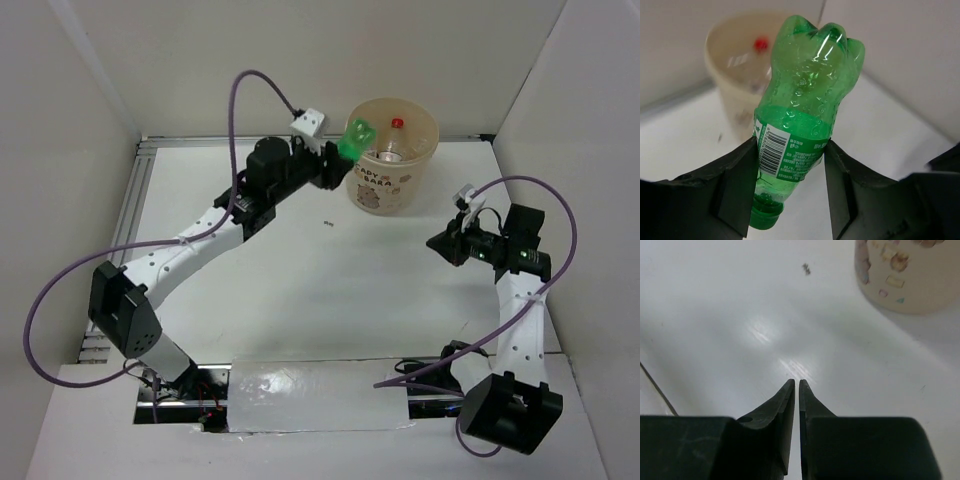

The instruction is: Put the plastic bottles in the bin

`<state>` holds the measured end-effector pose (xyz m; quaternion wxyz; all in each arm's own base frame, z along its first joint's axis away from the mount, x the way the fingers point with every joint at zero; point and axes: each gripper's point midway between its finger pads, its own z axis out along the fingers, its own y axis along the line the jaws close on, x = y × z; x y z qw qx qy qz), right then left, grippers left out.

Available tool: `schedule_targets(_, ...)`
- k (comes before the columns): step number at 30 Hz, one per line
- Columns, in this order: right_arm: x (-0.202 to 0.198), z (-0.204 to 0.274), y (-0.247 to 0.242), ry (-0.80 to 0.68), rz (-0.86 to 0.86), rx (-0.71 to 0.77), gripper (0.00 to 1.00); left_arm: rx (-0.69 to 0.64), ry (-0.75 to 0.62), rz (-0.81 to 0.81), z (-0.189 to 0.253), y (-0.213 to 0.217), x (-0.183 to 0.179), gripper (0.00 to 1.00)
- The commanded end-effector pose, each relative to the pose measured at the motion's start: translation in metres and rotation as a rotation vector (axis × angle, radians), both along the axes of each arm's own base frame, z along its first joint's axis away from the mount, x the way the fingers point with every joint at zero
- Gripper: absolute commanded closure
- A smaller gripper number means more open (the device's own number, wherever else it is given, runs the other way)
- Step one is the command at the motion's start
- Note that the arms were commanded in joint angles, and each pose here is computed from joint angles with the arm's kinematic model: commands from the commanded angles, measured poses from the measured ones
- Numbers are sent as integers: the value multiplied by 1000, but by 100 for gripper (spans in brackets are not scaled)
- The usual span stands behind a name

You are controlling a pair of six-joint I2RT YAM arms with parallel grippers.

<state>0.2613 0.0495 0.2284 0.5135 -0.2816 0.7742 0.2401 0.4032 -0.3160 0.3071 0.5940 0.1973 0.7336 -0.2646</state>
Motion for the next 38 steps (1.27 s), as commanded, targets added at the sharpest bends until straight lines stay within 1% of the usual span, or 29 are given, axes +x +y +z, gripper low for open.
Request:
schedule_targets(1,-19,-28,2,14,60,-68,84,-216,-135,-120,84,-42,-6,100)
schedule_targets(4,-17,-37,-1,29,66,-83,82,-311,-188,-152,116,-69,2,100)
schedule_targets(6,-16,-39,-2,31,70,-86,82,-338,-176,-133,104,-91,20,100)
schedule_targets(7,-17,-42,-1,40,71,-83,82,-386,-227,-122,133,-107,28,100)
schedule_targets(8,-17,-42,-1,40,71,-83,82,-365,-199,-92,111,-112,41,100)
schedule_targets(9,-17,-43,-1,36,78,-97,81,-378,-208,-75,112,-120,45,100)
schedule_targets(10,-19,-45,0,47,78,-93,81,-421,-255,-61,132,-121,51,98)
schedule_targets(12,-19,-44,-2,37,74,-111,81,-423,-251,-4,111,-129,74,95)
schedule_targets(13,-21,-43,-1,29,80,-119,81,-452,-280,9,126,-129,78,95)
schedule_targets(14,-21,-44,-2,32,75,-126,81,-444,-270,24,122,-132,85,91)
schedule_targets(15,-22,-42,-2,22,74,-130,81,-413,-237,36,97,-142,98,90)
schedule_targets(16,-22,-40,-2,8,77,-139,81,-440,-263,46,118,-142,101,88)
schedule_targets(17,-22,-42,-4,11,71,-147,78,-407,-216,49,101,-147,106,85)
schedule_targets(18,-22,-42,-3,19,66,-139,71,-389,-199,51,92,-150,109,77)
schedule_targets(19,-22,-42,-3,19,66,-139,54,-383,-178,61,84,-148,116,37)
schedule_targets(20,-21,-41,-5,27,50,-135,20,-358,-139,36,67,-153,113,4)
schedule_targets(21,-18,-41,-7,17,43,-147,10,-357,-139,36,67,-153,113,4)
schedule_targets(22,-19,-41,-7,25,38,-139,1,-323,-103,40,43,-153,112,0)
schedule_targets(24,-14,-40,-9,28,10,-128,0,-375,-138,18,74,-143,97,0)
schedule_targets(25,-12,-43,-11,43,-17,-123,0,-371,-133,7,73,-141,92,0)
schedule_targets(27,-2,-40,-19,34,-73,-130,0,-397,-176,-32,113,-131,73,0)
schedule_targets(30,13,-37,-37,54,-222,-119,0,-311,-180,-72,124,-118,51,0)
schedule_targets(31,16,-36,-41,80,-283,-90,0,-318,-213,-82,153,-101,31,0)
schedule_targets(32,20,-36,-47,82,-325,-95,0,-235,-153,-78,118,-95,25,0)
schedule_targets(33,26,-34,-60,72,-396,-124,0,-212,-144,-91,111,-87,14,0)
schedule_targets(34,28,-36,-65,87,-435,-118,0,-233,-186,-93,137,-61,-9,0)
schedule_targets(35,27,-41,-67,99,-448,-125,0,-160,-96,-101,79,-54,-20,0)
schedule_targets(37,32,-42,-75,95,-504,-121,0,-161,-61,-60,54,-22,-34,0)
schedule_targets(38,32,-46,-77,96,-512,-125,0,-153,1,-31,21,5,-55,0)
